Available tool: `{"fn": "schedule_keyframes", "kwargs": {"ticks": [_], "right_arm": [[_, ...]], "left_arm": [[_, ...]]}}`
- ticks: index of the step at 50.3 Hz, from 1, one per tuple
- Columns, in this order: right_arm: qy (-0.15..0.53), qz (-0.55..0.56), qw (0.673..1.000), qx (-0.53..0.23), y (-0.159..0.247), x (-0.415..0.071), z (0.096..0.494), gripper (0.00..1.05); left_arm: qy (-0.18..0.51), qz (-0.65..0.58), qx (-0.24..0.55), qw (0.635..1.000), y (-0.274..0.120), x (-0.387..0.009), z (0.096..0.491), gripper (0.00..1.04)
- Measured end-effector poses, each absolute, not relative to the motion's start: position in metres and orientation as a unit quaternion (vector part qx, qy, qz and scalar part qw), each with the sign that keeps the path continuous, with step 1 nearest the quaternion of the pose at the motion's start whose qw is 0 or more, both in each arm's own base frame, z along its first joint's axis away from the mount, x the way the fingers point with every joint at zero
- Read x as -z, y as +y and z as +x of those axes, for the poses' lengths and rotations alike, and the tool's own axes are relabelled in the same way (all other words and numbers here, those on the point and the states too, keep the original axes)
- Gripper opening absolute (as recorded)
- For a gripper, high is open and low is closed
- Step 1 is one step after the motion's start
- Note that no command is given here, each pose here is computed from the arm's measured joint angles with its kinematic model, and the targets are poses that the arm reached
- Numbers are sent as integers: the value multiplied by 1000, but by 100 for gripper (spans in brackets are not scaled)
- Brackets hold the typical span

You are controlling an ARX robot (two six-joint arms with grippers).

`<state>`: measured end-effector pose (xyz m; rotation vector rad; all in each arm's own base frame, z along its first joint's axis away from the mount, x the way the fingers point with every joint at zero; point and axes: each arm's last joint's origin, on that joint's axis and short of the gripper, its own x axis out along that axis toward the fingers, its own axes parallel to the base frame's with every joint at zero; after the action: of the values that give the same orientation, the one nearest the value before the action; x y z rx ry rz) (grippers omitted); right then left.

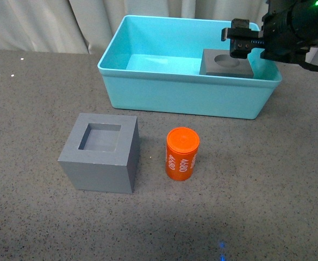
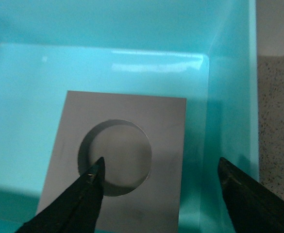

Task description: Place gray and orange parts in blue box

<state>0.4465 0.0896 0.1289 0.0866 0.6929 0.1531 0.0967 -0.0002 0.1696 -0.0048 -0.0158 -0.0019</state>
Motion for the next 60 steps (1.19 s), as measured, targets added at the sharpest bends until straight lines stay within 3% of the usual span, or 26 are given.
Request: {"fn": "schedule_keyframes", "kwargs": {"ticks": [6,10,14,18,35,42,45,49,52,60], "right_arm": [[299,48,950,-80,87,-146,433,83],[236,50,967,-78,80,-173,409,97],[176,42,981,-68,71,-199,375,94],[159,36,985,-61,62,-205,350,95],[185,1,981,-65,38,-185,228,95],[185,-6,981,-65,37,-183,220,95],[185,-7,981,-65,37,-182,220,95],[183,-7,981,-64,37,-183,219,95],[183,-8,981,-65,37,-183,219,95],[183,-8,981,-65,37,-183,219,95]], "left_arm": [[-8,-2,1,1000,0,-170,97,98],[-8,-2,1,1000,0,-170,97,98],[-8,-2,1,1000,0,-170,97,98],[-8,-2,1,1000,0,-170,97,98],[-8,-2,1,1000,0,-170,97,98],[-6,-2,-2,1000,0,-170,97,98],[121,9,-78,990,5,-169,98,98],[275,20,-173,946,24,-169,99,98],[282,2,-208,937,35,-174,99,98],[203,-19,-221,954,47,-207,116,98]]}}
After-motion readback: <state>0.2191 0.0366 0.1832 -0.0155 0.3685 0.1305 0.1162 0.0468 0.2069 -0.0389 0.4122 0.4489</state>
